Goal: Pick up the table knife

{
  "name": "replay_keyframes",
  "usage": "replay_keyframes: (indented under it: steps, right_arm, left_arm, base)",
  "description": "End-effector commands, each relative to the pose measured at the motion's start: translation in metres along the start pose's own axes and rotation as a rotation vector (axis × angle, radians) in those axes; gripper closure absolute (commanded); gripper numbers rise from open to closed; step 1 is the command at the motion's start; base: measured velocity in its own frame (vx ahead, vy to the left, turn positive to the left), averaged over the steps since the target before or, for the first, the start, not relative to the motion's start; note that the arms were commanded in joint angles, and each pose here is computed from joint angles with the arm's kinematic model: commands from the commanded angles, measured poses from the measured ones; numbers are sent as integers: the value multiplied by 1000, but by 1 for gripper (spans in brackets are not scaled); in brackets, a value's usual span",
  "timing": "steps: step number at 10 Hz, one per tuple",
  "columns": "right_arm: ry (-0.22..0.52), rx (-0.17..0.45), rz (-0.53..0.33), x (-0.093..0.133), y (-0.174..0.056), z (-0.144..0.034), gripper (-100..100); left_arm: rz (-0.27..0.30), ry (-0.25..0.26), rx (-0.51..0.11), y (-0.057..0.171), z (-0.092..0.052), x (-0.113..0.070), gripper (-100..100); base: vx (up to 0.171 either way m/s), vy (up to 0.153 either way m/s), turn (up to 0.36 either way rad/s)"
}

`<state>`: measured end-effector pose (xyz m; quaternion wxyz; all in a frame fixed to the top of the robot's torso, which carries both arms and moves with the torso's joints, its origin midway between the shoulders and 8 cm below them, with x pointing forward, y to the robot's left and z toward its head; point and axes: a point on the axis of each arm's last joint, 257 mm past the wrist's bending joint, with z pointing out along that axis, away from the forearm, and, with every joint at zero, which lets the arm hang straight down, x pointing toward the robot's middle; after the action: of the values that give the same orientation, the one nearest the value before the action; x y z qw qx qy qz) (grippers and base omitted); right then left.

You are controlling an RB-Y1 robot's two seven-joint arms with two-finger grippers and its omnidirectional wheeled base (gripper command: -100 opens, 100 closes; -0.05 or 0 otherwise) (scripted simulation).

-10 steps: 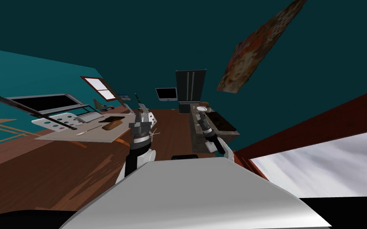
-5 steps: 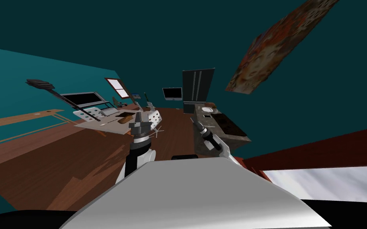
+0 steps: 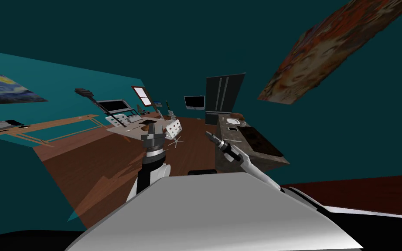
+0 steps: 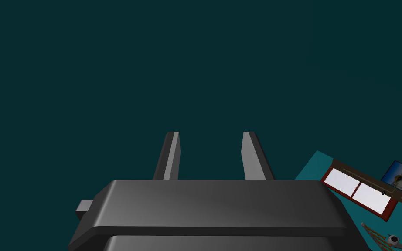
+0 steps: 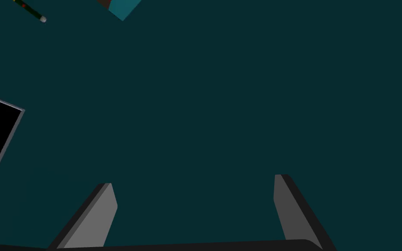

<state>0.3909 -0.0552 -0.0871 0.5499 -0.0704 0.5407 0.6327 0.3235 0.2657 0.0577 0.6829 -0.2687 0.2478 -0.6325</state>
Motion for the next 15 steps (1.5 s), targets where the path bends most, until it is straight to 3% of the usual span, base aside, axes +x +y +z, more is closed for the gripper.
replay_keyframes:
  steps: [1,2,3,4,5,6,7,8,9,10,11,12,13,14,15]
  right_arm:
    - [103,-3,-43,21,-10,-3,-100]
    - [115,3,-54,19,-13,-5,-100]
    - [200,-9,-92,36,-20,-9,-100]
    - [213,6,-102,35,-26,-13,-100]
    - [302,-4,-144,50,-34,-20,-100]
    - [312,13,-150,49,-41,-25,-100]
    - [397,13,-188,61,-53,-34,-100]
    - [409,24,-197,59,-58,-39,-100]
    - [494,30,-235,69,-72,-52,-100]
    - [505,40,-244,66,-75,-57,-100]
    - [590,48,-282,73,-89,-72,-100]
    - [600,60,-289,69,-93,-77,-100]
    - [687,69,-330,72,-106,-95,-100]
    - [692,85,-332,69,-111,-100,-100]
    - [776,108,-368,69,-127,-121,-100]
  left_arm:
    - [0,0,0,0,0,0,0]
    - [0,0,0,0,0,0,0]
    - [0,0,0,0,0,0,0]
    - [0,0,0,0,0,0,0]
    - [0,0,0,0,0,0,0]
    - [0,0,0,0,0,0,0]
    - [0,0,0,0,0,0,0]
    - [0,0,0,0,0,0,0]
    - [0,0,0,0,0,0,0]
    - [0,0,0,0,0,0,0]
    - [0,0,0,0,0,0,0]
    - [0,0,0,0,0,0,0]
    - [0,0,0,0,0,0,0]
    - [0,0,0,0,0,0,0]
    - [0,0,0,0,0,0,0]
  base:
    - [-7,10,221]
    - [-5,6,149]
    - [-7,13,233]
    - [-4,6,155]
    - [-5,9,252]
    - [-2,3,121]
    - [-1,11,221]
    - [0,6,137]
    - [0,10,215]
    - [1,4,95]
    - [-1,11,185]
    - [1,5,105]
    - [4,10,183]
    - [5,3,96]
    - [6,7,157]
